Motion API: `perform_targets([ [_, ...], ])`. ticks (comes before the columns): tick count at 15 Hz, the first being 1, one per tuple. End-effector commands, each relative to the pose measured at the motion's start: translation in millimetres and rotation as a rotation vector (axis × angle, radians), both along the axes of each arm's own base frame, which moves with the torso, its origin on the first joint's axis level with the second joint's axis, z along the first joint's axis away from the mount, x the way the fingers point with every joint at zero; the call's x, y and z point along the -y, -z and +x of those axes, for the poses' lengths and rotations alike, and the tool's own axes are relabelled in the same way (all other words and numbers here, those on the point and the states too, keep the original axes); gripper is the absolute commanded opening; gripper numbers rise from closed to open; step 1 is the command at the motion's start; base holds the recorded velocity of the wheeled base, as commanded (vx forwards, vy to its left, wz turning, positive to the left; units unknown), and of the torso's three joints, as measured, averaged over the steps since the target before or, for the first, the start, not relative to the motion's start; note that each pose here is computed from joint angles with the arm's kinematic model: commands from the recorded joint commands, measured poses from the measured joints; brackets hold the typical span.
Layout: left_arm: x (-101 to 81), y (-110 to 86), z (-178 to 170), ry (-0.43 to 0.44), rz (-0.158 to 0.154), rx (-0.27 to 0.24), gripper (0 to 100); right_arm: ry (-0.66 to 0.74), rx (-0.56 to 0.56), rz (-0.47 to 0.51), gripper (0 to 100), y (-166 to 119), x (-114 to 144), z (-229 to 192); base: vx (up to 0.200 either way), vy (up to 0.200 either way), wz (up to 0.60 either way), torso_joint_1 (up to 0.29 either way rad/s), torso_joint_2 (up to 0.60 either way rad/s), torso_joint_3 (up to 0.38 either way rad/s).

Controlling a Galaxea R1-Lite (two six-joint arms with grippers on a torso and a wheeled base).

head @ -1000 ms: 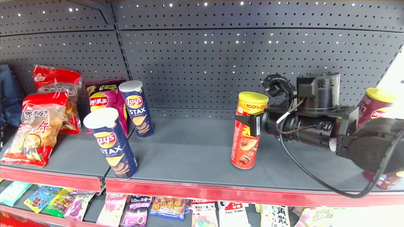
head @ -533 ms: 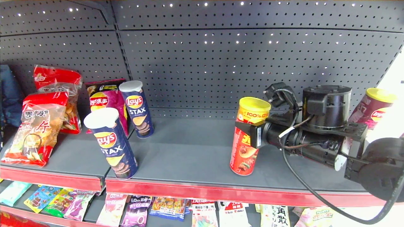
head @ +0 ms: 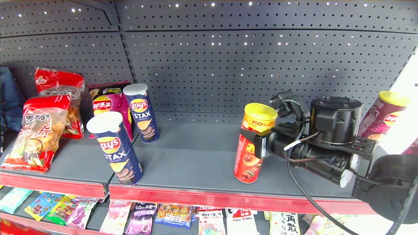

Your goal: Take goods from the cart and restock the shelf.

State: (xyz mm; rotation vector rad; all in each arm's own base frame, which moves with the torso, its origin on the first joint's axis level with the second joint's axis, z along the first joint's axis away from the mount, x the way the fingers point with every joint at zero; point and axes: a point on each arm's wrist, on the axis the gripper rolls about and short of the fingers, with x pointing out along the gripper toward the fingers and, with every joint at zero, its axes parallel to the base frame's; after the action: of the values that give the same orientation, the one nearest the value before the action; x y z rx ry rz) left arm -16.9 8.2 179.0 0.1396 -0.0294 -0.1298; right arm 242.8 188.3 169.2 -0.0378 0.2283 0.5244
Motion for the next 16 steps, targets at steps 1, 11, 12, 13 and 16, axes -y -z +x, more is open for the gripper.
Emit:
perform_targets([
  [1,0.0,-0.7,0.0,-0.003,0.0,0.001,0,-0.014,-0.024,-0.023,0,14.3,-3.0,-4.1,0.0,0.0,0.0,0.0,0.0,0.0],
  [11,0.4,3.9,1.5,0.002,0.004,-0.015,0,-0.001,0.015,-0.039,0,5.8,-3.0,-22.2,0.0,0.0,0.0,0.0,0.0,0.0],
  [12,0.5,3.9,1.8,0.002,0.003,-0.017,0,0.0,0.007,-0.043,0,8.2,-2.2,-23.2,0.0,0.0,0.0,0.0,0.0,0.0],
  [13,0.5,3.9,1.8,0.002,0.003,-0.017,0,-0.001,-0.001,-0.053,0,11.2,-0.5,-25.1,0.0,0.0,0.0,0.0,0.0,0.0],
  [16,0.5,4.3,1.9,0.002,0.004,-0.018,0,-0.015,0.001,-0.051,0,10.0,-1.6,-29.8,0.0,0.0,0.0,0.0,0.0,0.0],
])
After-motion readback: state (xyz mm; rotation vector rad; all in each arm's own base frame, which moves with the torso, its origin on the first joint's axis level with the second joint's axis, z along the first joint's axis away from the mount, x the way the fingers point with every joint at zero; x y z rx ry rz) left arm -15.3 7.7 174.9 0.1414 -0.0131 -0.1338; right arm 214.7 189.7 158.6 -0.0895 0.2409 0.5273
